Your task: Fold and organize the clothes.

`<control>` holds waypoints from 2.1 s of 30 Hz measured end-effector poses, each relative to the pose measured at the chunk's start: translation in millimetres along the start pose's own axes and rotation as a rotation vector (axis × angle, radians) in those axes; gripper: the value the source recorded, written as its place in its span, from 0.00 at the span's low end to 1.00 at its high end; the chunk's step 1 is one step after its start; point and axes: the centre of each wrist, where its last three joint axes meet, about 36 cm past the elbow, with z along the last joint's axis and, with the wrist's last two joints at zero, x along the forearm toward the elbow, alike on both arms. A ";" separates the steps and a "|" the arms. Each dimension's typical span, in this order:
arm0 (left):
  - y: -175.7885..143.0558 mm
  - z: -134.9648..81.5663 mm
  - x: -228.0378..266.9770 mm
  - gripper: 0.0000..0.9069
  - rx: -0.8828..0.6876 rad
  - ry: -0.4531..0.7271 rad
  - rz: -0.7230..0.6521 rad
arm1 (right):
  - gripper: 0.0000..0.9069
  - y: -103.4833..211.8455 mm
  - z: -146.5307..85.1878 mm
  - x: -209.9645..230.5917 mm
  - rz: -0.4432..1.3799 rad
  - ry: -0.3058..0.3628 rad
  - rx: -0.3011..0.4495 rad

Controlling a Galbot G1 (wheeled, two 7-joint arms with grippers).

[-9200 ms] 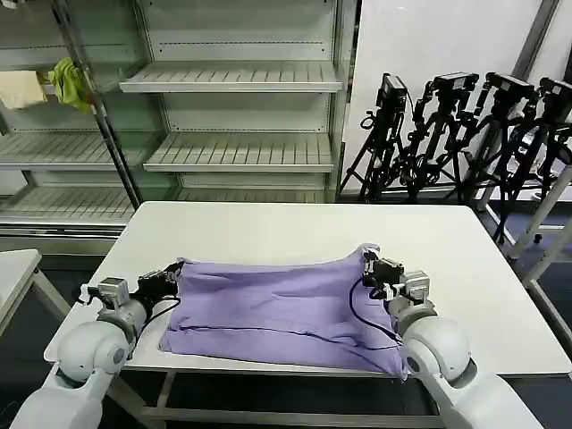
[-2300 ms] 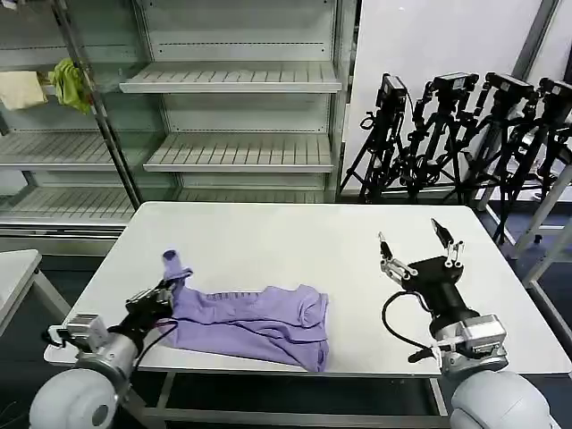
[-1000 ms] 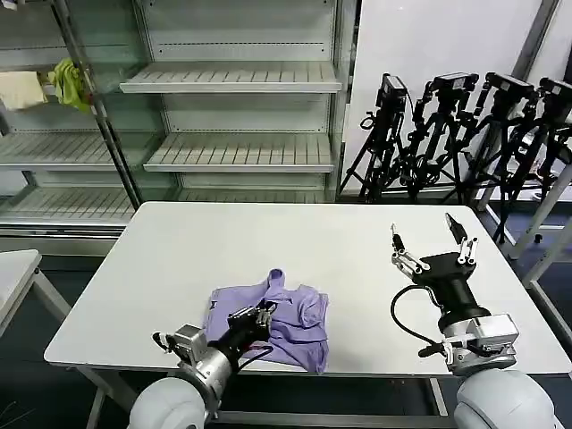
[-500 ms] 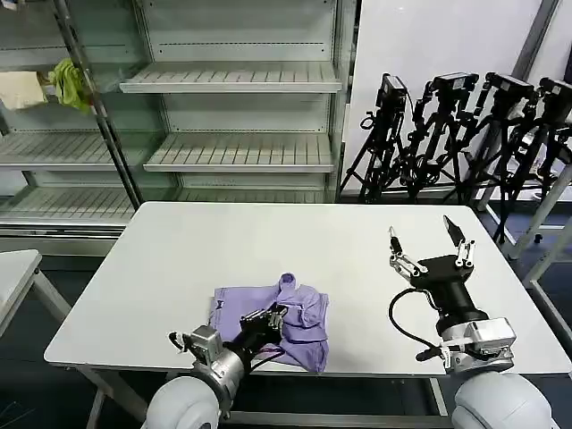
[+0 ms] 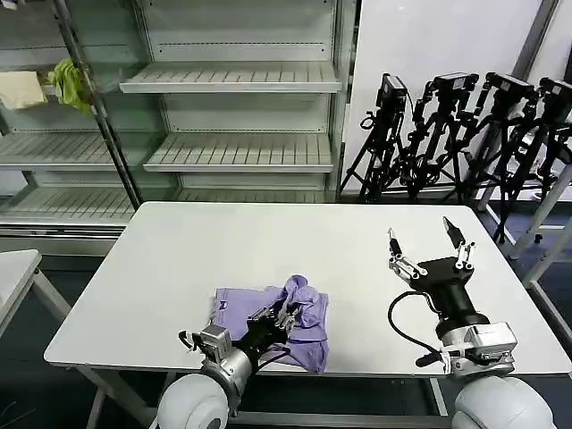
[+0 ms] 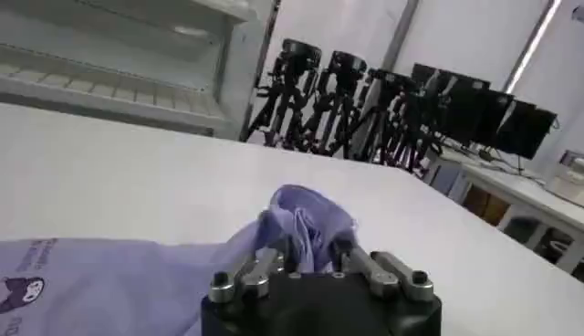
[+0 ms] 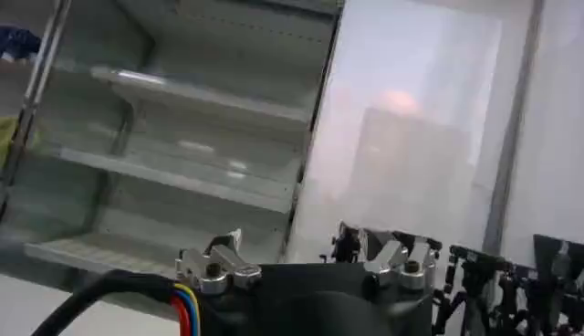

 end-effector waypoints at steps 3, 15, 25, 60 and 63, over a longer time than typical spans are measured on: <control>-0.1 0.1 2.1 1.00 -0.001 0.000 0.000 | 1.00 0.4 0.0 0.2 0.000 -0.001 0.000; -3.8 -11.3 23.4 1.00 -0.020 -0.034 -0.005 | 1.00 2.9 -3.6 1.5 -0.012 -0.015 -0.003; 31.4 -28.1 44.3 1.00 -0.034 -0.084 -0.143 | 1.00 7.5 -4.9 0.2 -0.035 -0.029 -0.017; 83.1 18.9 51.3 1.00 0.114 0.034 -0.328 | 1.00 9.7 -18.0 0.5 -0.077 -0.078 -0.028; 80.6 21.5 50.1 1.00 0.114 0.039 -0.323 | 1.00 9.9 -18.7 1.2 -0.079 -0.080 -0.029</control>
